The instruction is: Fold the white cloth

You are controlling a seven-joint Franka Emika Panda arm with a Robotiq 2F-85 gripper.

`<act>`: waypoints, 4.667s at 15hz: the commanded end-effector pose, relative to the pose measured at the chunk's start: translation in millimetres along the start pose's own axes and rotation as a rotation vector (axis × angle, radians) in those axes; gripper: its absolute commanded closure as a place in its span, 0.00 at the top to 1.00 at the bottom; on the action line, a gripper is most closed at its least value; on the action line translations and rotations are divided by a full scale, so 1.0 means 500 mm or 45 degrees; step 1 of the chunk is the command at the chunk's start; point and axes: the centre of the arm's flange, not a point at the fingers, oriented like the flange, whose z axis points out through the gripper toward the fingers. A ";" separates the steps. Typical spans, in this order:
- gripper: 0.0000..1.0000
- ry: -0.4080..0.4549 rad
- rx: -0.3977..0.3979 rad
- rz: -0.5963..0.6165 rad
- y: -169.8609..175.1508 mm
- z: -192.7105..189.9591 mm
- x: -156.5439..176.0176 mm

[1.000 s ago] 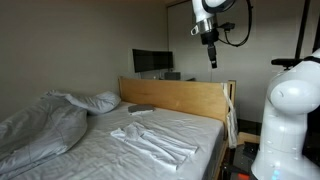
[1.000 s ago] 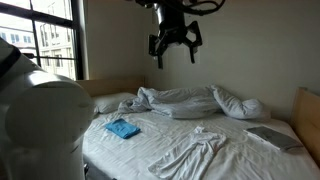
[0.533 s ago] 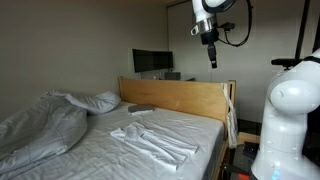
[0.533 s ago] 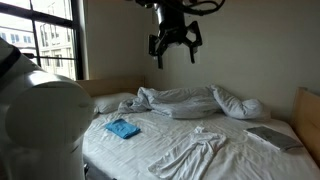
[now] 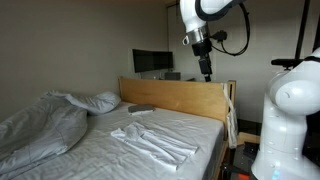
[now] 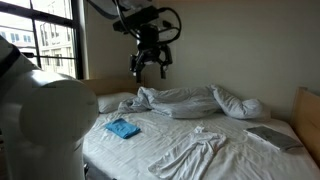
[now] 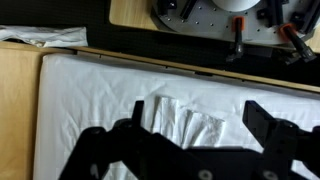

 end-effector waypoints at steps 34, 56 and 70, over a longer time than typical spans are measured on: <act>1.00 -0.031 -0.056 1.502 -0.421 0.558 0.395; 1.00 0.050 0.409 1.851 -0.490 0.707 0.427; 1.00 0.122 0.530 2.368 -0.448 0.721 0.389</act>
